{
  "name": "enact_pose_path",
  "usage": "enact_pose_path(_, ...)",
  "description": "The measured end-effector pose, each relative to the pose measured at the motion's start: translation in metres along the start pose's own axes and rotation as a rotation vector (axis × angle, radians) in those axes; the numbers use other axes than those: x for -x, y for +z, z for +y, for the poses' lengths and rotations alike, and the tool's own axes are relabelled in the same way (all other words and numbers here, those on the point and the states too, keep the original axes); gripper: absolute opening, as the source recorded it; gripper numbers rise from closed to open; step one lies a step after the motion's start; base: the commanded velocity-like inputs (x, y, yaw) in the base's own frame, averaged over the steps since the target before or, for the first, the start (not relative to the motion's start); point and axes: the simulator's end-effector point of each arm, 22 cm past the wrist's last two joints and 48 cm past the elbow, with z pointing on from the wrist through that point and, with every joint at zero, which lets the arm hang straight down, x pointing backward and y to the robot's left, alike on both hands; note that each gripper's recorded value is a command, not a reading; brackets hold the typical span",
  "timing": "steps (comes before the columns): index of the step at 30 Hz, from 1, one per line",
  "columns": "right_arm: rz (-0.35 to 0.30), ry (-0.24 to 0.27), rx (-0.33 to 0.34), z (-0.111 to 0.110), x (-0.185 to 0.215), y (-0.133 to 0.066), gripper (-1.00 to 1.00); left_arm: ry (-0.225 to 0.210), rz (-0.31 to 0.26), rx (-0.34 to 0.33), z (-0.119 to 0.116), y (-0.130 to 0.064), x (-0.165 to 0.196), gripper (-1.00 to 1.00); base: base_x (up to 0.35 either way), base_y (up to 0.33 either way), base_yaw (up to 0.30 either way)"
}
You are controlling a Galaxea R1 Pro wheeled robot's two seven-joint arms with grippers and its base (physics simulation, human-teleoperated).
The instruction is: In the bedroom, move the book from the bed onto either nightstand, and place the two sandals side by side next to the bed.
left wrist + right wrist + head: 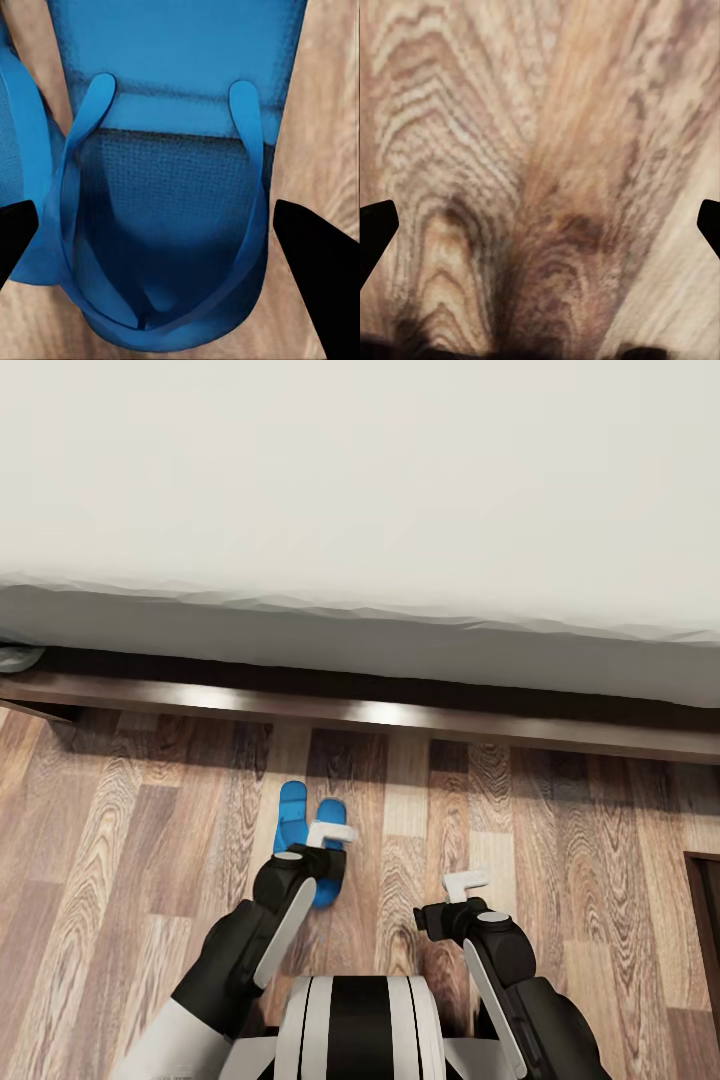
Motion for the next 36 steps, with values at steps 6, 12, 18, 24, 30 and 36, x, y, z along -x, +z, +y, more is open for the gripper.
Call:
enact_pose_path(6,0.0,-0.002,-0.003,-0.001,0.0,0.0,1.0,-0.029,-0.011,-0.034,-0.006,0.001,0.016,-1.0,0.0,0.0,0.0)
enact_pose_path(12,0.003,-0.004,-0.004,0.0,-0.002,0.0,1.0,-0.05,-0.025,-0.042,-0.005,0.005,0.028,-1.0,0.0,0.0,0.0)
enact_pose_path(18,0.005,-0.005,-0.006,-0.001,-0.004,0.0,1.0,-0.063,-0.036,-0.036,-0.001,0.01,0.032,-1.0,0.0,0.0,0.0)
enact_pose_path(24,0.005,-0.006,-0.006,-0.001,-0.004,0.0,1.0,-0.069,-0.031,-0.023,0.004,0.018,0.03,-1.0,0.0,0.0,0.0)
enact_pose_path(30,0.006,-0.007,-0.006,0.0,-0.005,0.0,1.0,-0.07,-0.029,-0.012,0.008,0.02,0.029,-1.0,0.0,0.0,0.0)
enact_pose_path(36,0.006,-0.008,-0.006,0.0,-0.004,0.0,1.0,-0.071,-0.03,0.005,0.011,0.02,0.029,-1.0,0.0,0.0,0.0)
